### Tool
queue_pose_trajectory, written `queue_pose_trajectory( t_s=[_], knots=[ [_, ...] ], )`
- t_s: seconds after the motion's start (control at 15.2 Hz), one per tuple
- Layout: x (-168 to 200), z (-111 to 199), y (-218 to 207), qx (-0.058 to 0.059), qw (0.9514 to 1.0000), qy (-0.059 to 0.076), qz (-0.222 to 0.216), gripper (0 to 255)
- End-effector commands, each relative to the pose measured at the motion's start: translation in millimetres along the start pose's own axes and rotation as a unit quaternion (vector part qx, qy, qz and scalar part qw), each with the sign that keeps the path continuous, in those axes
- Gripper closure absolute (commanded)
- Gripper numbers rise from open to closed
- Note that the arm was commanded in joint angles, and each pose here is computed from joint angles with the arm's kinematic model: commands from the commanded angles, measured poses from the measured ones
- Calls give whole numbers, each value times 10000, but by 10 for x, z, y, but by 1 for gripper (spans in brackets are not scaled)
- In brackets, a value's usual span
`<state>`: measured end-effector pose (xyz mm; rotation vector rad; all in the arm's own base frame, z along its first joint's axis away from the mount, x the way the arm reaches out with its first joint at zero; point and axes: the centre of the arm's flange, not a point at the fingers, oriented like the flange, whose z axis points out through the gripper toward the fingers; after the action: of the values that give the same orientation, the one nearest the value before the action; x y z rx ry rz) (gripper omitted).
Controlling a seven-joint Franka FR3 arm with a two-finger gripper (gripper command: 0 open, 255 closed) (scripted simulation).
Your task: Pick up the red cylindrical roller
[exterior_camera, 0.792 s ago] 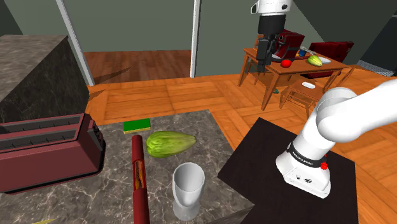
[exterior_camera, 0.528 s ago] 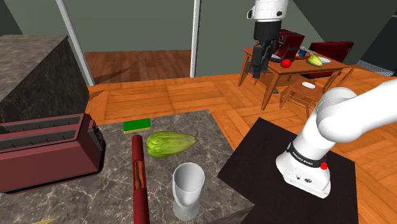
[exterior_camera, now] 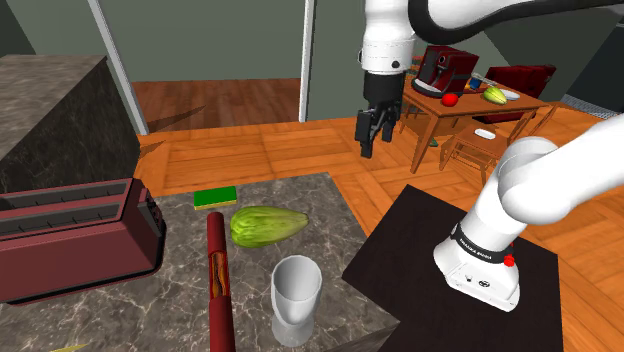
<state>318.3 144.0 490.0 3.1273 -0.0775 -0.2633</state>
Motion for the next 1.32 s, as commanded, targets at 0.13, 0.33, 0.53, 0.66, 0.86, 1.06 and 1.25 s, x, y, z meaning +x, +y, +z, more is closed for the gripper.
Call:
queue_pose_trajectory(
  t_s=[0.13, 0.33, 0.53, 0.66, 0.86, 1.06, 1.25],
  knots=[
    [122, 284, -425, -29, 9997, 59, 250, 0],
    [245, 496, -740, -55, 9990, 99, 428, 0],
    [381, 709, -1049, -81, 9980, 139, 606, 0],
    [479, 851, -1251, -98, 9972, 166, 725, 0],
    [635, 1065, -1550, -123, 9956, 206, 902, 0],
    [804, 1279, -1842, -149, 9937, 245, 1080, 0],
    [985, 1492, -2126, -174, 9915, 285, 1257, 0]
  ],
)
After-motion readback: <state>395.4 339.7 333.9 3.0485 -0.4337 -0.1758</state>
